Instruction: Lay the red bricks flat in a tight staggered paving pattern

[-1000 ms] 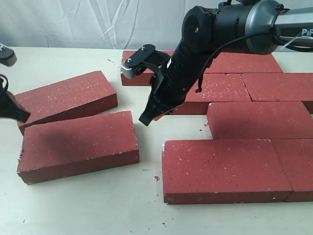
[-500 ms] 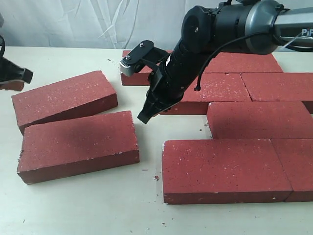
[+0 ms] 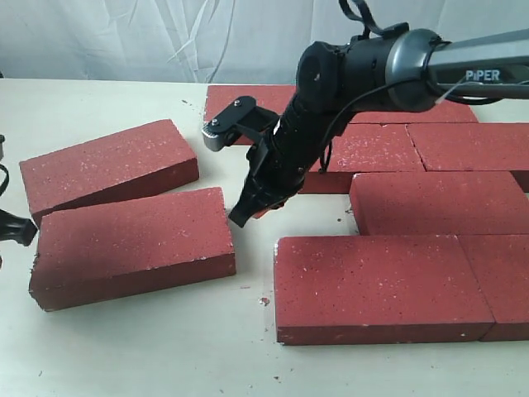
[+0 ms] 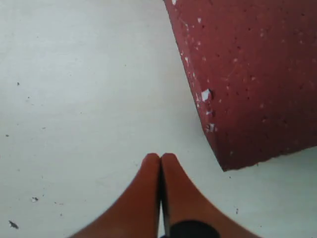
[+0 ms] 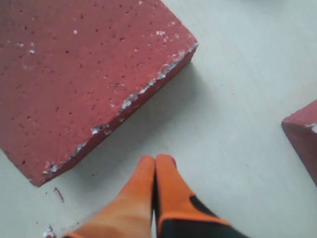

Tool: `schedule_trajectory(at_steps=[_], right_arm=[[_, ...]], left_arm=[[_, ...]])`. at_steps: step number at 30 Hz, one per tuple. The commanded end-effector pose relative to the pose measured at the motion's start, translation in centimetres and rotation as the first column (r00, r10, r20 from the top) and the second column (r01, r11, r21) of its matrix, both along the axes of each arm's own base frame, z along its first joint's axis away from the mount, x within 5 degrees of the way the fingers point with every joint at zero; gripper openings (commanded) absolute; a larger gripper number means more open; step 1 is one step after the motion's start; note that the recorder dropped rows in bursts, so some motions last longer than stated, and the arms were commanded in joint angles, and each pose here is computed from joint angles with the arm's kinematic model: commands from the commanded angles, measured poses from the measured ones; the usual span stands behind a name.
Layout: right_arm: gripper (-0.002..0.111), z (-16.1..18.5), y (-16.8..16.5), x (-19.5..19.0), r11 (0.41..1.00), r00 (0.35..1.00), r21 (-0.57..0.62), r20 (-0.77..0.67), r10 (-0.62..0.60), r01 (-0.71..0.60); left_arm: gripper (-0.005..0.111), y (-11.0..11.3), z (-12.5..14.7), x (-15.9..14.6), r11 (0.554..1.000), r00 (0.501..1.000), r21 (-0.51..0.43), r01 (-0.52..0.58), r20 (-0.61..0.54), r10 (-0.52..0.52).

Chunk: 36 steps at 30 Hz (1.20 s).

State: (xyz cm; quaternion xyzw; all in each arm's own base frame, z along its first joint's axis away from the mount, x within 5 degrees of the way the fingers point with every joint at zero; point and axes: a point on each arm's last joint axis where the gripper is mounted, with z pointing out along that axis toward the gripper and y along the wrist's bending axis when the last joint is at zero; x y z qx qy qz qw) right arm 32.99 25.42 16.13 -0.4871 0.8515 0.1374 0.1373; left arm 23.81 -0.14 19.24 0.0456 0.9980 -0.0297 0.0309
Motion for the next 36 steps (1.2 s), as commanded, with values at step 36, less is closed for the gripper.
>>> schedule_trajectory(at_steps=[36], right_arm=[[-0.001,-3.1,0.5,0.4,0.973,0.988,-0.212,0.102,0.114,-0.090]], left_arm=[[0.000,-2.0,-3.9,2.6,0.974,0.997,-0.218,0.062,0.053,-0.052]])
